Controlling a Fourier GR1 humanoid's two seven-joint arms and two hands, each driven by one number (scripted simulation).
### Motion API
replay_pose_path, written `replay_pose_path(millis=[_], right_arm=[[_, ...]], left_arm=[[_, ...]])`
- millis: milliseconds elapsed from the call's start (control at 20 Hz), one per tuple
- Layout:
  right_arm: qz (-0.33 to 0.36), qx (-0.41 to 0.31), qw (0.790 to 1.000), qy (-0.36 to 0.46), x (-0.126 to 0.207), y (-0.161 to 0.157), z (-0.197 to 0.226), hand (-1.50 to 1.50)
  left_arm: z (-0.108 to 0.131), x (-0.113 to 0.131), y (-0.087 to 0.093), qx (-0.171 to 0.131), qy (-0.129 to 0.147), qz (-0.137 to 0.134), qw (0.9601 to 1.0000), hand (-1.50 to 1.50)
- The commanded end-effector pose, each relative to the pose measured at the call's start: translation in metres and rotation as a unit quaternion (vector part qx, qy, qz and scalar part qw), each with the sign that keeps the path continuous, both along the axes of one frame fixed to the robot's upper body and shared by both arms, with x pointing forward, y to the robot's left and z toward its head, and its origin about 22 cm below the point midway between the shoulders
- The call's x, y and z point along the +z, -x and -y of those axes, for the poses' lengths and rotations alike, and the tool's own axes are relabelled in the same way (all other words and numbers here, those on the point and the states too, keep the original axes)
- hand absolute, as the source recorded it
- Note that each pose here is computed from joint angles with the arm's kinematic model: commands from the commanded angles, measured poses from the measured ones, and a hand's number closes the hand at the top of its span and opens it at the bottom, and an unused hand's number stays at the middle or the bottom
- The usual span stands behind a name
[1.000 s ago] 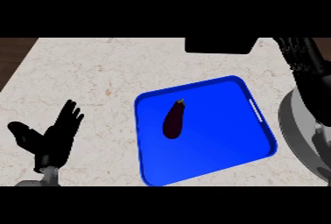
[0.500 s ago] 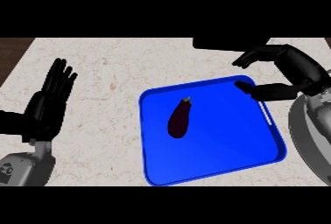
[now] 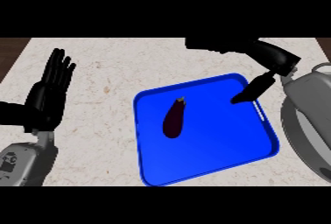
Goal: Pick the eggplant from the tray and place it in the pot
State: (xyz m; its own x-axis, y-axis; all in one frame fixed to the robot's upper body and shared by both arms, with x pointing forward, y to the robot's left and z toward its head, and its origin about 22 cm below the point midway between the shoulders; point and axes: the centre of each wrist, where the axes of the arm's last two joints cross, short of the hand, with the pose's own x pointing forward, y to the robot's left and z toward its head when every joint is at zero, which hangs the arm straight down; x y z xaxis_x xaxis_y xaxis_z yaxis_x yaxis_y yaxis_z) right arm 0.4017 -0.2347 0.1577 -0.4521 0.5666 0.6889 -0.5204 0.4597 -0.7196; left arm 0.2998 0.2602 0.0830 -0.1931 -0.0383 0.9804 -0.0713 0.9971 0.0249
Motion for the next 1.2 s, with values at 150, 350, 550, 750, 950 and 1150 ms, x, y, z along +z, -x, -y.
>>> replay_pose_path(millis=[150, 350, 550, 750, 950, 1150], right_arm=[[-0.032, 0.051, 0.985, 0.16, 0.042, -0.018, -0.04, -1.5], [-0.043, 0.079, 0.972, 0.217, 0.031, -0.02, -0.099, -1.5], [-0.071, 0.08, 0.963, 0.248, 0.024, -0.025, -0.11, -1.5], [-0.096, 0.078, 0.952, 0.28, -0.005, -0.008, -0.139, -1.5], [-0.114, 0.068, 0.944, 0.303, -0.011, -0.011, -0.161, -1.5], [-0.14, 0.073, 0.939, 0.305, -0.034, -0.004, -0.149, -1.5]], left_arm=[[0.002, -0.018, 0.003, 0.006, -0.001, -0.001, 1.0, 0.0], [-0.001, 0.002, -0.007, 0.008, -0.007, 0.004, 0.9999, 0.0], [-0.017, 0.001, 0.0, 0.005, -0.004, 0.0, 1.0, 0.0], [-0.013, -0.009, 0.006, 0.011, -0.001, -0.008, 0.9999, 0.0], [-0.031, -0.001, -0.011, 0.015, 0.006, 0.001, 0.9999, 0.0], [0.003, 0.004, -0.005, 0.008, -0.001, 0.0, 1.0, 0.0]])
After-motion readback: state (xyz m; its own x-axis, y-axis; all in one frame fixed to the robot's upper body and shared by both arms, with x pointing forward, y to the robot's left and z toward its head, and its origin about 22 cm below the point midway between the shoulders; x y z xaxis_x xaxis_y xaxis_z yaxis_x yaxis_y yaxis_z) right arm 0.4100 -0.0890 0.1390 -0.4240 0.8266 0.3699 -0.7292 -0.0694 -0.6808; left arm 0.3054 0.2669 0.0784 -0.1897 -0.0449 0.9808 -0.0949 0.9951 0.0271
